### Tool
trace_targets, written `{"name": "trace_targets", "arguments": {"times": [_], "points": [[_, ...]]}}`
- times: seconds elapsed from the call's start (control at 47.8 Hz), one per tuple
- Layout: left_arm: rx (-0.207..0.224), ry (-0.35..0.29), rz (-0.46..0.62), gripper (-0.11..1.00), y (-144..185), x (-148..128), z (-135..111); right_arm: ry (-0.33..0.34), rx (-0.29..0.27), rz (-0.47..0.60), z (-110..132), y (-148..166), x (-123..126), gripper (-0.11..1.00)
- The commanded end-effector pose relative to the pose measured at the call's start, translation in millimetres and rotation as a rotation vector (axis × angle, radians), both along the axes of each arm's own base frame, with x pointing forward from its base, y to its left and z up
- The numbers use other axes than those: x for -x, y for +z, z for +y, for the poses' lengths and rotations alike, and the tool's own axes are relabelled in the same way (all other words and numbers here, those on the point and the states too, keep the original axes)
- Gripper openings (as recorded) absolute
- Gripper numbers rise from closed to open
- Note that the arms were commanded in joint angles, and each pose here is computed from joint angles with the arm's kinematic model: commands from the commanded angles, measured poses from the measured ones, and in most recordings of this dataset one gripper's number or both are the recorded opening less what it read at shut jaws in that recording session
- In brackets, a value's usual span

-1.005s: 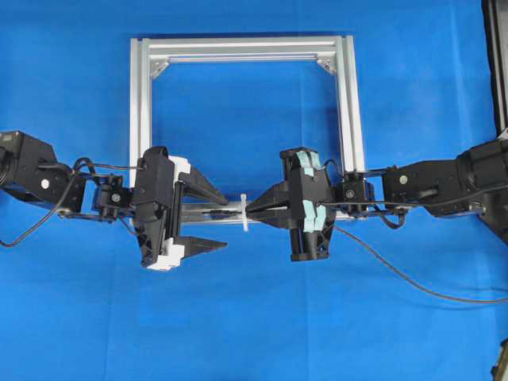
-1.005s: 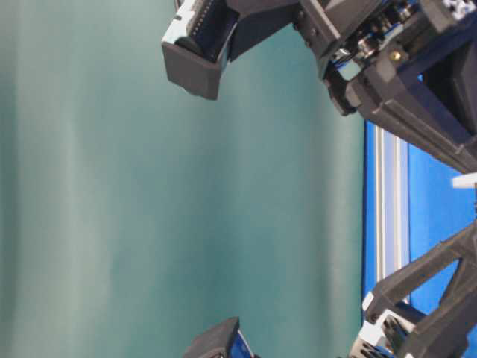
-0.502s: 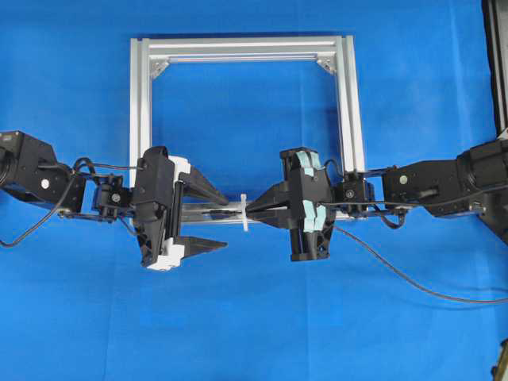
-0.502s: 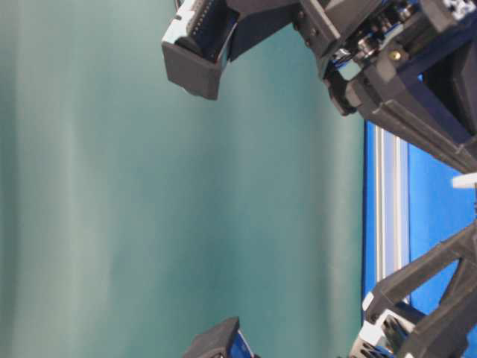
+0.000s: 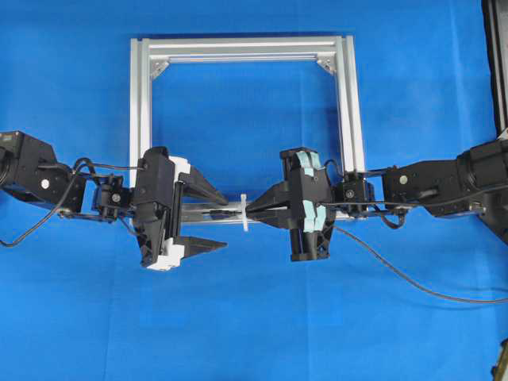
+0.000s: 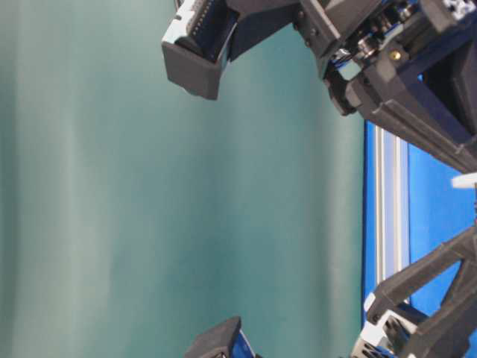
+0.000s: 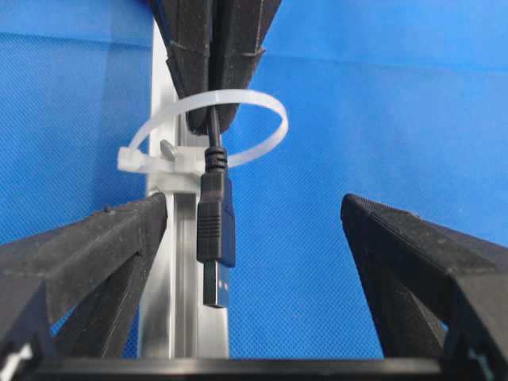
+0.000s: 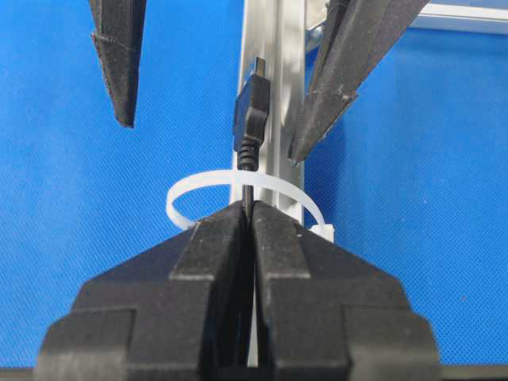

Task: Insert the wire through the string loop located in the center.
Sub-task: 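Close the left gripper on the USB connector past the loop, then open the right gripper to release the cable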

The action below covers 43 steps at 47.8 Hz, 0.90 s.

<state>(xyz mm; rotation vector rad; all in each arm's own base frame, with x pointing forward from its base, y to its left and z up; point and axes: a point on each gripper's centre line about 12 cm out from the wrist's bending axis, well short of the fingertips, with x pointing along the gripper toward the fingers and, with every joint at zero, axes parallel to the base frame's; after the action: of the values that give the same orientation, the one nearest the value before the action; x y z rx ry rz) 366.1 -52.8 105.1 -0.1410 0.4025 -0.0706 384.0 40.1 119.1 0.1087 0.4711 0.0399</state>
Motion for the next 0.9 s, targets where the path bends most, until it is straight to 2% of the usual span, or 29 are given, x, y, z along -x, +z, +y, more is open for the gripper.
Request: {"name": "trace_targets", "arguments": {"times": [0.0,0.23,0.335,0.398,0.565,0.628,0.649,0.879], "points": [[0.005,0.003,-0.030,0.89,9.1,-4.7,0.4,0.001,-0.003,-0.024,0.8,7.6,-2.0,-0.03],[0.006,0.004,-0.030,0.89,9.3,-4.2,0.5,0.001,-0.003,-0.027,0.8,8.3,-2.1,-0.03],[0.014,0.008,-0.026,0.84,8.9,-4.1,0.6,0.001,-0.003,-0.026,0.8,8.2,-2.0,-0.03],[0.016,0.009,-0.018,0.73,8.5,-4.5,0.5,0.001,-0.003,-0.026,0.8,8.5,-2.4,-0.03],[0.016,0.018,-0.008,0.24,7.5,-4.1,3.9,0.001,-0.003,-0.023,0.9,7.7,-2.3,-0.03],[0.015,0.019,-0.008,0.10,7.4,-4.6,4.4,0.001,-0.003,-0.024,0.9,8.3,-2.3,-0.03],[0.015,0.020,-0.009,0.07,7.8,-5.1,4.9,0.002,-0.001,-0.021,0.8,7.7,-1.8,-0.03],[0.015,0.022,-0.011,0.07,8.2,-5.7,5.4,0.015,0.009,-0.004,1.7,6.1,-1.1,-0.03]]}}
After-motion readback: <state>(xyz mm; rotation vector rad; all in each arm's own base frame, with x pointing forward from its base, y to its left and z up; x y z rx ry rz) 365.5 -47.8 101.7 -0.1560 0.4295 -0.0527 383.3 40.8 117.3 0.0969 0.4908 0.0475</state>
